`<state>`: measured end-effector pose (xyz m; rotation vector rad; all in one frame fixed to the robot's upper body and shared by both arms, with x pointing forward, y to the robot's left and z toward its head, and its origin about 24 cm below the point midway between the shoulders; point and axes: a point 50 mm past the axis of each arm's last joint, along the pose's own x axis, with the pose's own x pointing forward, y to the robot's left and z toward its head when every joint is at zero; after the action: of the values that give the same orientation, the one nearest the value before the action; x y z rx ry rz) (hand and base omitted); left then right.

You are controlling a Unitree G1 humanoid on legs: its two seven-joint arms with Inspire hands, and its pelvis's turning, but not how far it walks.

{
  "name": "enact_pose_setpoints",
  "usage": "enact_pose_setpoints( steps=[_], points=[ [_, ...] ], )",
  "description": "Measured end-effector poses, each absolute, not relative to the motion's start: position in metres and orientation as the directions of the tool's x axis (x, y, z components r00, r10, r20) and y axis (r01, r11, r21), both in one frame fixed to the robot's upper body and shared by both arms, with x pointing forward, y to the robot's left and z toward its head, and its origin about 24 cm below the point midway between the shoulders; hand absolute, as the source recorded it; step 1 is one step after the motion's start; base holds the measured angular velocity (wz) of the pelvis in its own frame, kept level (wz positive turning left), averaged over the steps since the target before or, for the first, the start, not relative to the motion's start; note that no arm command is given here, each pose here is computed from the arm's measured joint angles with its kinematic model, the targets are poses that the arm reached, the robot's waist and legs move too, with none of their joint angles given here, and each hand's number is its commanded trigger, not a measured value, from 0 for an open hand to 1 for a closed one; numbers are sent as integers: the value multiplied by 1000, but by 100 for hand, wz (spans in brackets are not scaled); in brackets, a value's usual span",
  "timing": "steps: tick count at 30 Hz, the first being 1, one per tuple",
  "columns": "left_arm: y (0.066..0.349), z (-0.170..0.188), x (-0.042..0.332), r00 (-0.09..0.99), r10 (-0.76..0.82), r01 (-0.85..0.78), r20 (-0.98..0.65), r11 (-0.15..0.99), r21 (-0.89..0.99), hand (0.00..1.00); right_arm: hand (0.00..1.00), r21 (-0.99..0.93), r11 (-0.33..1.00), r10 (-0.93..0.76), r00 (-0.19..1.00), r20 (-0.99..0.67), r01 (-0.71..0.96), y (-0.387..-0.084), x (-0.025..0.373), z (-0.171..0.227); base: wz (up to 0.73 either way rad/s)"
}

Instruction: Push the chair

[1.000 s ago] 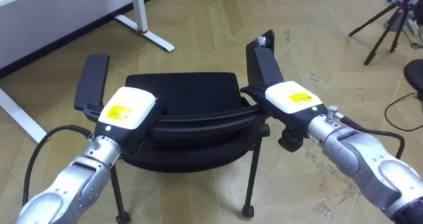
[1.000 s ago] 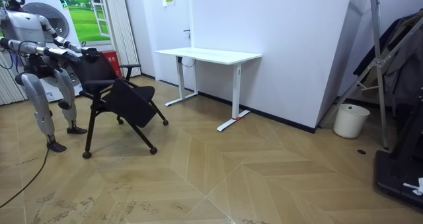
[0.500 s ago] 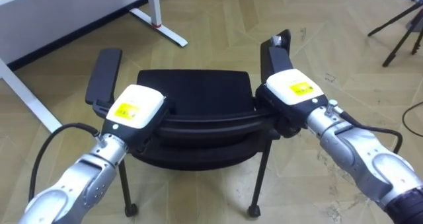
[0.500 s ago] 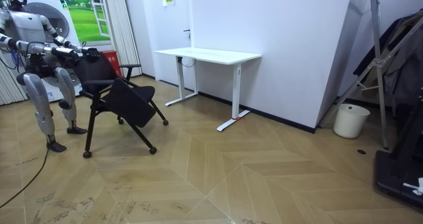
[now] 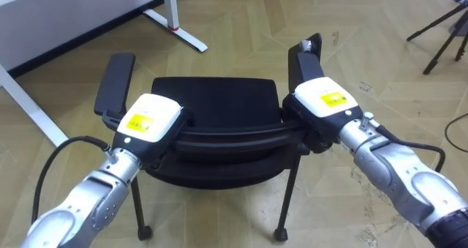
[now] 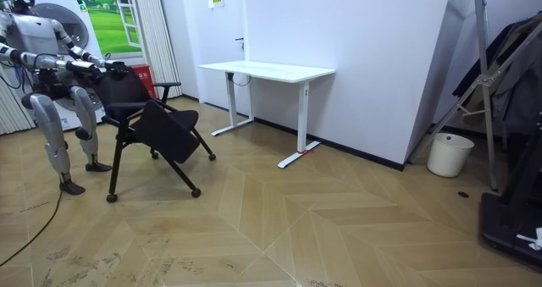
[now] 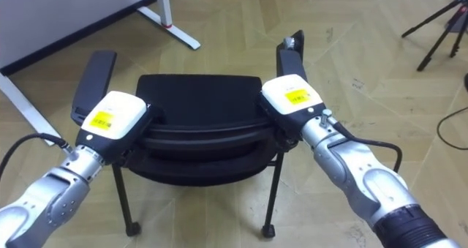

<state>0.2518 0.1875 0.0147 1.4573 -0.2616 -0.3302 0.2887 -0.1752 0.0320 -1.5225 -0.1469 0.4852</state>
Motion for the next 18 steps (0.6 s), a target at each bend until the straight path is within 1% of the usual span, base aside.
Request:
enact_pose_setpoints(
  steps=[4,7,12,18],
  points=[
    [187,14,252,927,-375,61,-26,81,995,100,100,-977,-27,392,897,-206,-213,-175,288,32,0],
    [187,13,251,927,-374,65,-30,81,995,100,100,-978,-58,400,893,-205,-199,-174,287,30,1],
    [187,11,251,926,-374,80,-46,76,994,100,100,-979,-72,402,893,-204,-191,-171,285,26,5],
    [186,11,257,921,-384,94,-58,74,993,100,100,-981,-52,396,898,-191,-186,-174,285,22,8]
  ],
)
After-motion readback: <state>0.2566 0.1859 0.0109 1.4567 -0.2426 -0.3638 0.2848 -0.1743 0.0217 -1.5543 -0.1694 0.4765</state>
